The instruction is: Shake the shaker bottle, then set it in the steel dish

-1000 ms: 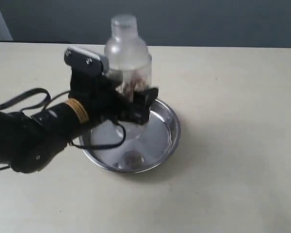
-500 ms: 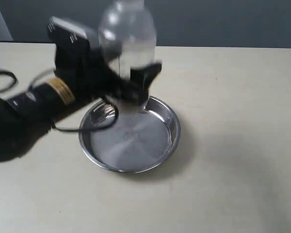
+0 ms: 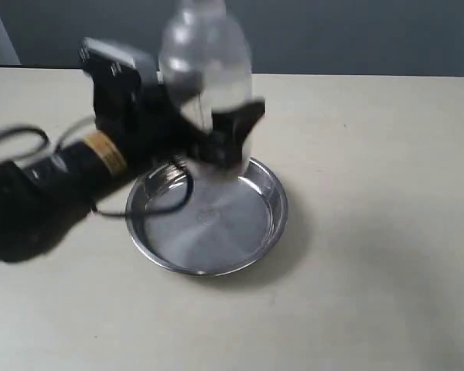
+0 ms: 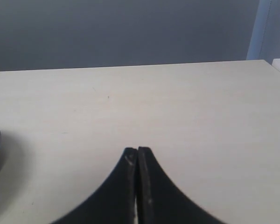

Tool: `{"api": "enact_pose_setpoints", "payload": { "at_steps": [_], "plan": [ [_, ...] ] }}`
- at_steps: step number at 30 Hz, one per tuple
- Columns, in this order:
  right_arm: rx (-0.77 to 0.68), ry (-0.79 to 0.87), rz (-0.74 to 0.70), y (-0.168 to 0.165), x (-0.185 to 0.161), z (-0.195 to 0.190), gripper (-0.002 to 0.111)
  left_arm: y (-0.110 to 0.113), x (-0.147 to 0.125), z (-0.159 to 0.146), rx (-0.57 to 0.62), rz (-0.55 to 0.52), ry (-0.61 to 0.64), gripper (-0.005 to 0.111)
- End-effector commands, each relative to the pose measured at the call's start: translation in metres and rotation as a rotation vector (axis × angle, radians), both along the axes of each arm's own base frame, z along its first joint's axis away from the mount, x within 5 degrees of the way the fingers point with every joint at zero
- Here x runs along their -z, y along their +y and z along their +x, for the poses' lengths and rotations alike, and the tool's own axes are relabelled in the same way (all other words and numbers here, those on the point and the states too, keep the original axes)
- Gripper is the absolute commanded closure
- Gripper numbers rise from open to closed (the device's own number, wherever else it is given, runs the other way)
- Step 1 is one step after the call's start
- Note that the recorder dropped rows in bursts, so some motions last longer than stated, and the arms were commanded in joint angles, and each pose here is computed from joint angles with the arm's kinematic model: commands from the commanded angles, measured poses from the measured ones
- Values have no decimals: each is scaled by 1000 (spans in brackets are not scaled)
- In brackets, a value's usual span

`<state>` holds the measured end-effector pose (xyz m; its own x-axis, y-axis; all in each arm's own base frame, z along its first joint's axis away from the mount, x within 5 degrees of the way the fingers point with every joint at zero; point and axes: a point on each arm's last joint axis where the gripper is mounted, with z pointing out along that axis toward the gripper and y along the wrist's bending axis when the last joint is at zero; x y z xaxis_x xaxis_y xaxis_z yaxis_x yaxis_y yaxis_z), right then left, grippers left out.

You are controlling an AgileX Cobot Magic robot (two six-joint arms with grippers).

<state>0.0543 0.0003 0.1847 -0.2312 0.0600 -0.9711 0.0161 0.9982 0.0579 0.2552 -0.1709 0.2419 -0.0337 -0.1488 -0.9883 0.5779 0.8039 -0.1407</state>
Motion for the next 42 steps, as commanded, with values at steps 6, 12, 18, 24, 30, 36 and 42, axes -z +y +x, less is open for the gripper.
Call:
{"api": "enact_pose_setpoints", "payload": {
  "at_steps": [6,12,18,24,30,36,42],
  "plan": [
    [-4,-16,-3,0,-1,0,109,-3,82,8,-21,160,266,106],
    [-4,-16,-3,0,-1,0,109,-5,-4,6,10,121,-55,106],
    [-4,-16,-3,0,-1,0,109,1,-1,15,-66,140,92,106],
    [-4,-16,-3,0,-1,0,109,-5,44,15,-5,172,174,106],
    [-4,-16,-3,0,-1,0,109,3,-30,0,3,95,-21,106],
    [-4,-16,-3,0,-1,0,109,0,57,16,-44,194,198,106],
    [-4,-16,-3,0,-1,0,109,5,-39,4,-29,60,-86,106]
  ]
}}
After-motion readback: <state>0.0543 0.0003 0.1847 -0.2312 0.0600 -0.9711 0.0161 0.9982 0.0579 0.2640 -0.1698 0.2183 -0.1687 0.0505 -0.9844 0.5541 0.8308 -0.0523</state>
